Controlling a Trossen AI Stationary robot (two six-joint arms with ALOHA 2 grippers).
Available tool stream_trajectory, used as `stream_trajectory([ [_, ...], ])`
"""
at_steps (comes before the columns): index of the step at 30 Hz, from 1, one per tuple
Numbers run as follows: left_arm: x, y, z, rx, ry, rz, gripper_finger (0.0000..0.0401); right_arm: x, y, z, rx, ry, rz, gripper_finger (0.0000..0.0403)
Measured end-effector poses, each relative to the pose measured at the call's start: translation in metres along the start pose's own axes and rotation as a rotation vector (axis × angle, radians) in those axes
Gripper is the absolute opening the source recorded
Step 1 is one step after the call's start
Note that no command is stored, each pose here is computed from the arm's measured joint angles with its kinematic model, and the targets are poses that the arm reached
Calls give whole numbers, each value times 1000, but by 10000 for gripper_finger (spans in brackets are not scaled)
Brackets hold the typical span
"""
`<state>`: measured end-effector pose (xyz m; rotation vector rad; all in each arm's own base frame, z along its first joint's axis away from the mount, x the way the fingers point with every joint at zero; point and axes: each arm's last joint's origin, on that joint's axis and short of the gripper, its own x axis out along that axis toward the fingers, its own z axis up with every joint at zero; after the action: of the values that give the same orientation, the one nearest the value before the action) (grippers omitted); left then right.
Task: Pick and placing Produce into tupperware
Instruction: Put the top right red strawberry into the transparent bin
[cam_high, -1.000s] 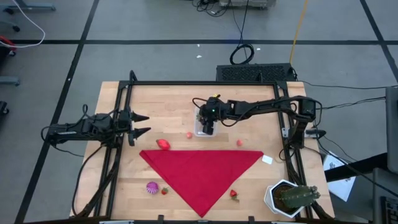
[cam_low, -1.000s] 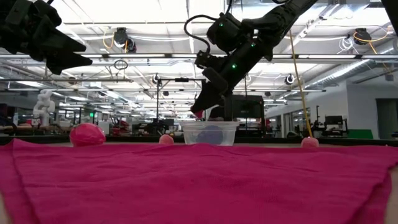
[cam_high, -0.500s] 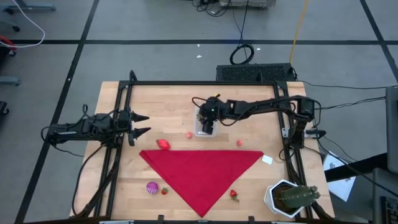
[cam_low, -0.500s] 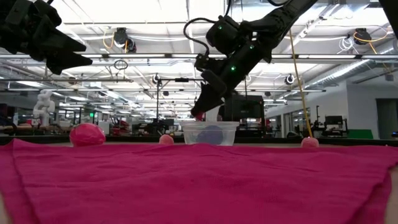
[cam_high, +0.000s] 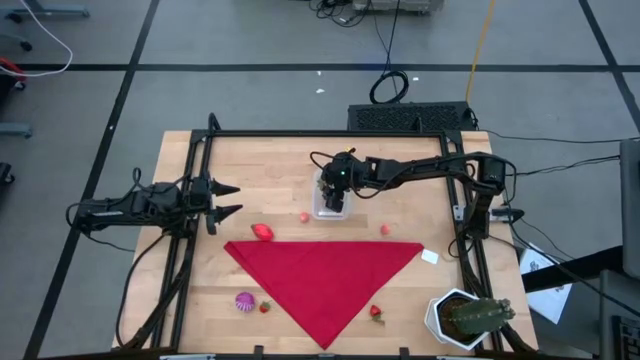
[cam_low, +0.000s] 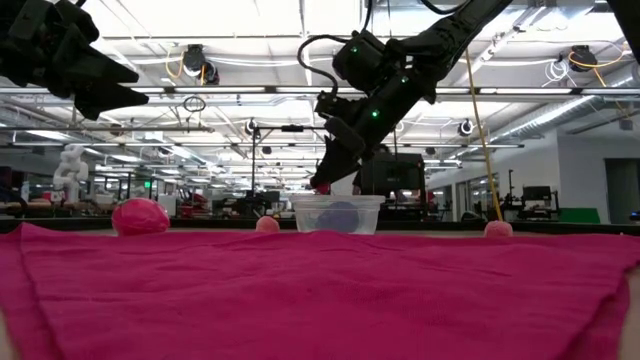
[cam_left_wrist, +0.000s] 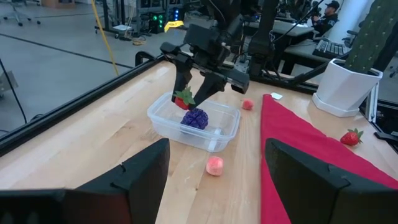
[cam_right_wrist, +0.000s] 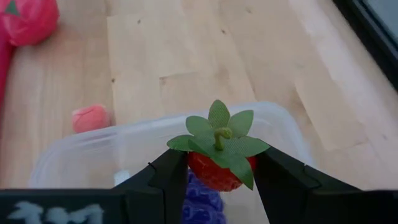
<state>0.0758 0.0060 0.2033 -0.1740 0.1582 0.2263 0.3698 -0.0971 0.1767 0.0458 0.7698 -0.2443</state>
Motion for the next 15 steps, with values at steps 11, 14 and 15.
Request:
stream_trajectory([
  [11, 0, 0, 0, 5, 0, 0, 271, -2, 3, 2, -23, -15, 5, 157],
  [14, 0, 0, 0, 5, 1, 0, 271, -2, 3, 2, -24, -18, 5, 157],
  [15, 0, 0, 0, 5, 1, 0, 271, -2, 3, 2, -26, -14, 6, 157],
])
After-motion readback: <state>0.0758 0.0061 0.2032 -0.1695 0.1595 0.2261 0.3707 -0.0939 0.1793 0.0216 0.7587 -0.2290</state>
